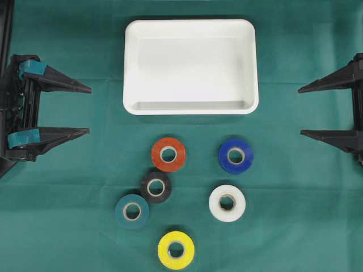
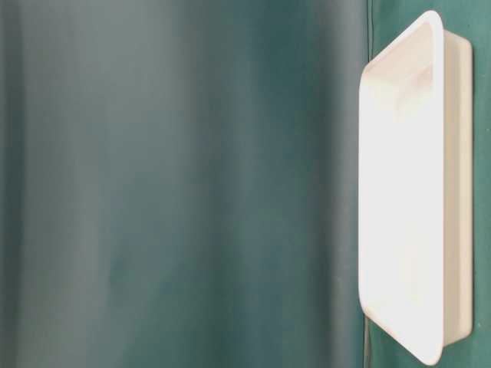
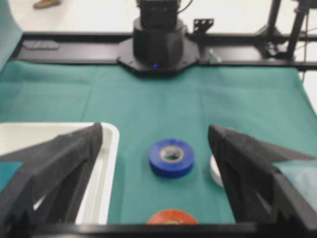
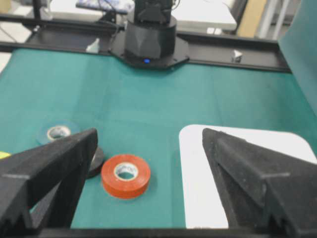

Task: Pick up the tape from a random location and place it into the white case.
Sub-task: 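Move the left gripper open toward the yellow tape roll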

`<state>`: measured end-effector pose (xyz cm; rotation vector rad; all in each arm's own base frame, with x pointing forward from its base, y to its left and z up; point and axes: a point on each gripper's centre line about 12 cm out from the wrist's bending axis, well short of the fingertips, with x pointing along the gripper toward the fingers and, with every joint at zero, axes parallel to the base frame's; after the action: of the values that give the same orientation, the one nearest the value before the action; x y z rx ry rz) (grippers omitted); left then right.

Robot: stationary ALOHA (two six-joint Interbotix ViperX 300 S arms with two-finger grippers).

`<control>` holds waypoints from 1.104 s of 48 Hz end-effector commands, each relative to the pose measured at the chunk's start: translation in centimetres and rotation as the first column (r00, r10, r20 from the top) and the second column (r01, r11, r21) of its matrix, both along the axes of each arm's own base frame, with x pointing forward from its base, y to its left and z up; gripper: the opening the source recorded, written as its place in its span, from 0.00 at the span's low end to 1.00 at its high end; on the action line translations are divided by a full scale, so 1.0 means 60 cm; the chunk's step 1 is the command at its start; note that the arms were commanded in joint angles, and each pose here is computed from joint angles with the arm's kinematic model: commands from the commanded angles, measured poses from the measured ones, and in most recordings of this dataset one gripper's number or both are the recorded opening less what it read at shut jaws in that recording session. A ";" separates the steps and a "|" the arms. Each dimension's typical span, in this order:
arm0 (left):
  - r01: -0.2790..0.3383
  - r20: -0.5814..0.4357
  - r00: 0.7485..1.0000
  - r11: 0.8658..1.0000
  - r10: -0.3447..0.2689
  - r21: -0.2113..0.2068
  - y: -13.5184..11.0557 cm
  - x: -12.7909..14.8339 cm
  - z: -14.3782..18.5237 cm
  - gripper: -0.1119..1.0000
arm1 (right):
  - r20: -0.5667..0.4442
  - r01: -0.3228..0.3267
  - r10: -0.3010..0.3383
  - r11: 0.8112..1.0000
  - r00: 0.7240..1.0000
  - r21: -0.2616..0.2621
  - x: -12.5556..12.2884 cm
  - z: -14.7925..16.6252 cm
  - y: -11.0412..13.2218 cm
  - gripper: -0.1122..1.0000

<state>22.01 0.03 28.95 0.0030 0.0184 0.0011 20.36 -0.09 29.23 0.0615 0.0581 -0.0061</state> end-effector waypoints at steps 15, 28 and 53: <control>0.122 0.011 0.992 0.992 -0.122 -0.002 -0.045 0.000 0.016 1.00 | 0.014 0.002 -0.002 1.000 1.000 0.001 0.005 0.016 -0.001 0.91; 0.214 -0.017 0.977 0.977 -0.214 -0.005 -0.079 -0.006 0.015 1.00 | 0.006 0.002 -0.002 1.000 1.000 0.001 0.005 0.014 -0.001 0.91; 0.286 -0.026 0.958 0.958 -0.287 -0.017 -0.110 0.000 0.020 1.00 | -0.002 0.001 -0.001 1.000 1.000 -0.003 0.008 0.011 -0.001 0.91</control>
<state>21.36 -6.27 29.09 0.0009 0.0714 -0.2854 20.50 -0.09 28.91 0.0600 0.0827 -0.0067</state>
